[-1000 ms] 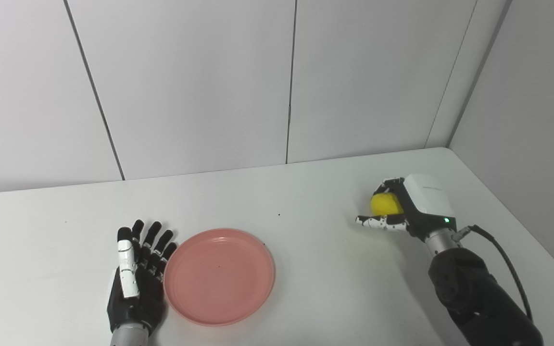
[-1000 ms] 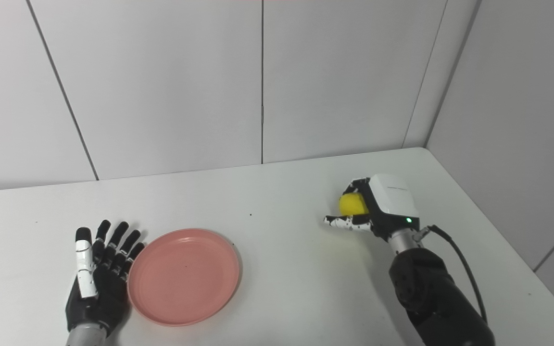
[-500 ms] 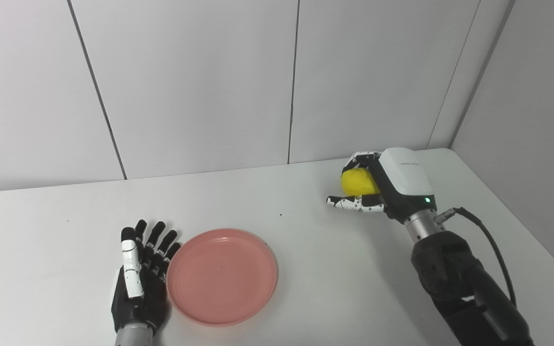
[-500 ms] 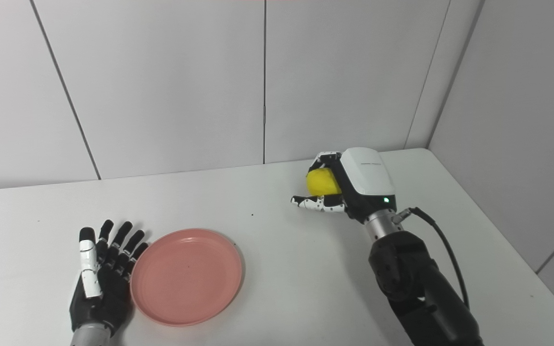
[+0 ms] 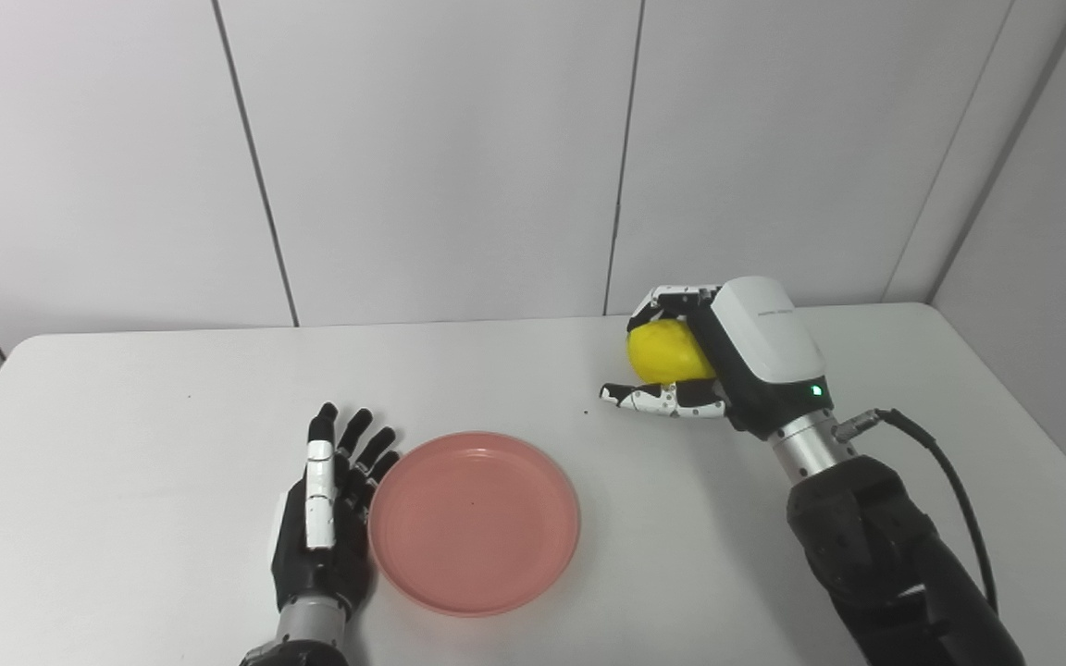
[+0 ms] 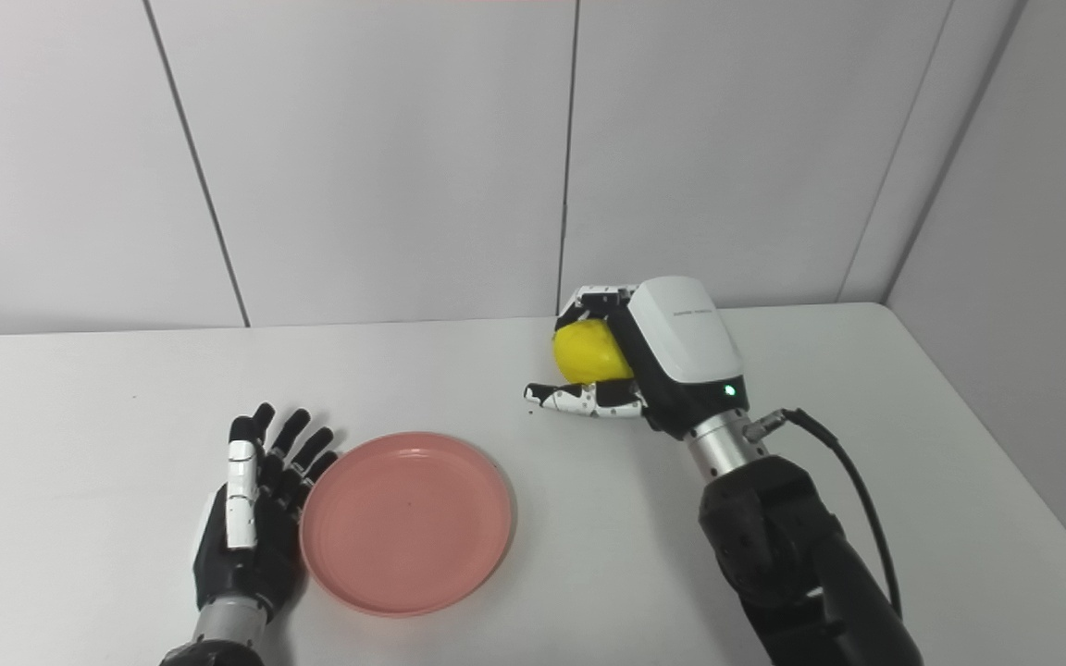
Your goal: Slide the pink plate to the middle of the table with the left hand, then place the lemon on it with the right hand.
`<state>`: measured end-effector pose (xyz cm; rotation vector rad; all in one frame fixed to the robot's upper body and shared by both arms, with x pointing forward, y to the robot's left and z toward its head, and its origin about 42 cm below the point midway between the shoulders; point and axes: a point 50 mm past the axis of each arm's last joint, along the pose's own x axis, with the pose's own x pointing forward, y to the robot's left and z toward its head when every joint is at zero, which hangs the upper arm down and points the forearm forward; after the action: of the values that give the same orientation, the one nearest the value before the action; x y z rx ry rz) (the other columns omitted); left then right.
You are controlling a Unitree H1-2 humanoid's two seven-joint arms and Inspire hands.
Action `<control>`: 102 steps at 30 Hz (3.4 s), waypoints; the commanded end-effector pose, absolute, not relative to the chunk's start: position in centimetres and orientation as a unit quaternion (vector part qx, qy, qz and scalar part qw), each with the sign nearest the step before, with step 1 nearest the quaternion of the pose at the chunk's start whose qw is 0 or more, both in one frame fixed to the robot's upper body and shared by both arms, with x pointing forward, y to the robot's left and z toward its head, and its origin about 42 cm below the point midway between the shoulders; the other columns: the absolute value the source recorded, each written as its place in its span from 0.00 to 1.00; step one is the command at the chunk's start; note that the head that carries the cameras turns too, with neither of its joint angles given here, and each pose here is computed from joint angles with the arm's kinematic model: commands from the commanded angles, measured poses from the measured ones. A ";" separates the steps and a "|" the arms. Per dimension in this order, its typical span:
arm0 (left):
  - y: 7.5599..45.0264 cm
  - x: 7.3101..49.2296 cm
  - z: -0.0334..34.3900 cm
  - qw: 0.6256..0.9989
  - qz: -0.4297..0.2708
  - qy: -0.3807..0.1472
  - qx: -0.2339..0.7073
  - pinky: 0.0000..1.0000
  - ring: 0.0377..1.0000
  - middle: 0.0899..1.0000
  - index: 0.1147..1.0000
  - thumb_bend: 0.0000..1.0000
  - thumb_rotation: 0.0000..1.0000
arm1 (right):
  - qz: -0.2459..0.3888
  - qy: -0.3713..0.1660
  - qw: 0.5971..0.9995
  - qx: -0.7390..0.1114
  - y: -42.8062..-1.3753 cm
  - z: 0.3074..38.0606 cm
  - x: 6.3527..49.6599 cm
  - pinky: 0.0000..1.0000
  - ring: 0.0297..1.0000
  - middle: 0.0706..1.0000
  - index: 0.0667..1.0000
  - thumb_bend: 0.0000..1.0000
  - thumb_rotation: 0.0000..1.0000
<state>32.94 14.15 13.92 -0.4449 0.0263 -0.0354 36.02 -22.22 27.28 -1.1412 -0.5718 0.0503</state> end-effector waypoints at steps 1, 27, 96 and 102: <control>11.1 32.4 14.1 0.966 -0.017 0.020 -0.257 0.88 0.85 0.92 1.00 0.68 0.81 | 0.025 -0.333 0.785 -0.522 -21.1 30.0 36.3 0.15 0.18 0.24 0.35 0.49 0.40; 11.1 32.3 13.9 0.969 -0.007 0.013 -0.247 0.86 0.85 0.91 0.98 0.71 0.81 | 0.131 -0.351 0.783 -0.497 -12.4 27.6 36.5 0.15 0.19 0.26 0.43 0.47 0.41; 11.1 32.7 13.5 0.968 -0.001 0.013 -0.249 0.82 0.84 0.90 0.97 0.73 0.82 | 0.189 -0.291 0.727 -0.592 -9.9 19.4 38.8 0.37 0.47 0.53 0.59 0.72 0.81; 11.2 32.8 13.5 0.970 -0.003 0.011 -0.244 0.82 0.85 0.90 0.98 0.73 0.84 | 0.184 -0.284 0.732 -0.591 -10.1 19.9 39.0 0.41 0.51 0.56 0.62 0.76 0.85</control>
<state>33.02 13.44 13.42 -0.4420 -0.0067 -0.0069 38.29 -10.51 17.40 -1.3141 -0.5690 0.4629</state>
